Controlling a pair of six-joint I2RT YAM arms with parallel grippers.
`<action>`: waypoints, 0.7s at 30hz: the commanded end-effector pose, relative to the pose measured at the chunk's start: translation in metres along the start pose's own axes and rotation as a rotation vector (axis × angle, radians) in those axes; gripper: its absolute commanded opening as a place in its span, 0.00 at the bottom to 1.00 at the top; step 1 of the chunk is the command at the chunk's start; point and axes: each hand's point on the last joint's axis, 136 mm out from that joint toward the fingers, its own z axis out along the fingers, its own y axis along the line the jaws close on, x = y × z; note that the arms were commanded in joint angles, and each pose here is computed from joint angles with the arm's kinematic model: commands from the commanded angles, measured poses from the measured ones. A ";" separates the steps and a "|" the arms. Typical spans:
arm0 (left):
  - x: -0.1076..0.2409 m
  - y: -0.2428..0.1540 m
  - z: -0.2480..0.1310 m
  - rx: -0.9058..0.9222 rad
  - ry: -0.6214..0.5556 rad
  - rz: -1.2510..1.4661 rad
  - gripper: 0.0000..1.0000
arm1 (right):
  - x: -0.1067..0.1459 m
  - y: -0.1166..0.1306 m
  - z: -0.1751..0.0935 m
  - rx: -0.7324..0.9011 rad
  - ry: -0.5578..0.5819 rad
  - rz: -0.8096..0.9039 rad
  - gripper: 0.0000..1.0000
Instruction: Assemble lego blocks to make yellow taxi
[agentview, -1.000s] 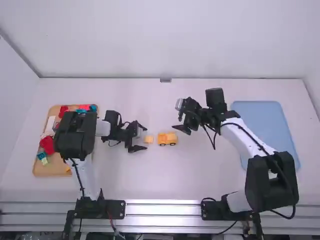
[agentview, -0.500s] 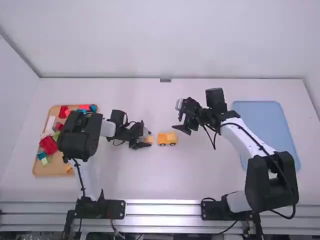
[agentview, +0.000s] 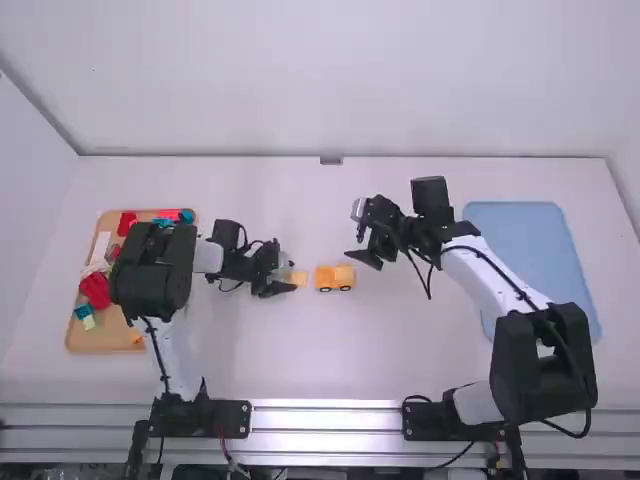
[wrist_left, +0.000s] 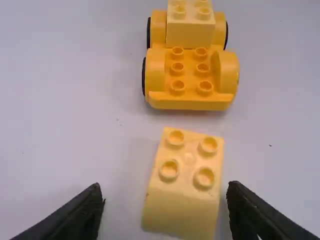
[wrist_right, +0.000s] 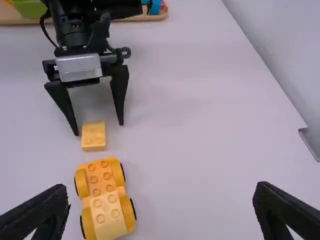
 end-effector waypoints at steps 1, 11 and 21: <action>-0.003 -0.012 0.007 0.038 -0.017 0.014 0.62 | 0.002 0.002 0.001 -0.009 -0.001 0.008 0.98; -0.001 -0.013 0.010 0.040 0.005 0.016 0.40 | 0.002 0.002 0.001 -0.007 0.000 0.009 0.98; -0.022 0.005 -0.002 -0.011 -0.001 -0.013 0.15 | 0.008 -0.002 0.002 0.022 0.038 0.000 0.98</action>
